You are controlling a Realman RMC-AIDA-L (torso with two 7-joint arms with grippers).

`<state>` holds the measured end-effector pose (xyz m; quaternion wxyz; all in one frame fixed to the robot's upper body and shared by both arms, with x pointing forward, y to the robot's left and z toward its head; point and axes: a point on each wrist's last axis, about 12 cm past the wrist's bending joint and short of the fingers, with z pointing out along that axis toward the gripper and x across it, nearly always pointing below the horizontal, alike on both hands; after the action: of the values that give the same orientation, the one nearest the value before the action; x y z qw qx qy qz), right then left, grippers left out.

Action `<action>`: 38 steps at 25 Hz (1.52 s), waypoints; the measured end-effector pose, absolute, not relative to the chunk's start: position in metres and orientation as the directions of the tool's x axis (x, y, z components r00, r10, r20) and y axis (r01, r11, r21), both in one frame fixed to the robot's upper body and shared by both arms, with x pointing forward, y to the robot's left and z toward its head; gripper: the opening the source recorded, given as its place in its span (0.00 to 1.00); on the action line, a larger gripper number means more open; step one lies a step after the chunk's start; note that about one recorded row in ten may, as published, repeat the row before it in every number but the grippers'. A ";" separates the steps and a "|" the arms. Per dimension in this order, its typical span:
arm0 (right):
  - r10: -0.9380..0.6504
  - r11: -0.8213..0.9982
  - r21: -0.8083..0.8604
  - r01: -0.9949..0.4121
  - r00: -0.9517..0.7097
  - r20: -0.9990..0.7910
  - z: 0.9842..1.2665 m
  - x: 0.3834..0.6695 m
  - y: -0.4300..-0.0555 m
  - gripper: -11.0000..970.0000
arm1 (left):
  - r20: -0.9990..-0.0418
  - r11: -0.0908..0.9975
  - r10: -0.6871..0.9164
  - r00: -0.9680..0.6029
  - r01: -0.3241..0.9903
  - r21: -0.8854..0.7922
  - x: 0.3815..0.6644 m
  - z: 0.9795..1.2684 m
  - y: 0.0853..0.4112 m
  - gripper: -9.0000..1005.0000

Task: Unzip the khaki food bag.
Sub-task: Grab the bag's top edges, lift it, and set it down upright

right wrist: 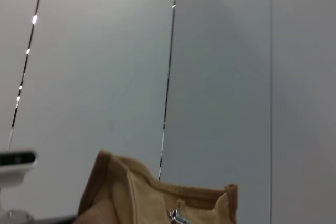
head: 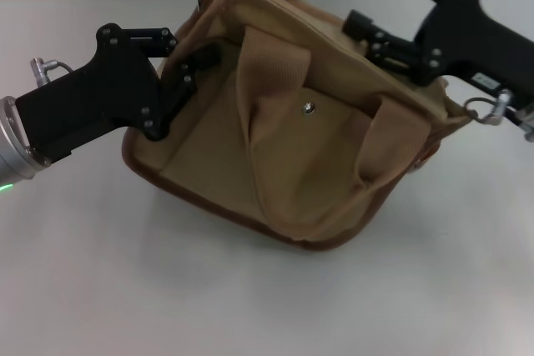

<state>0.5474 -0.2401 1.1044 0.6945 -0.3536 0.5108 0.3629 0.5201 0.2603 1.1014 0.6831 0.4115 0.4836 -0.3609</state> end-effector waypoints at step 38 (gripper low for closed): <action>-0.030 0.439 -0.445 -0.781 0.482 -0.876 1.080 0.537 -0.196 0.18 | -0.947 0.350 -0.123 0.297 0.906 0.239 0.530 1.112 0.247 0.09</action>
<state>0.5372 -0.1958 1.0797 0.7261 -0.4623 0.4384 0.2585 0.5303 0.2466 1.1118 0.6822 0.4279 0.4576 -0.3769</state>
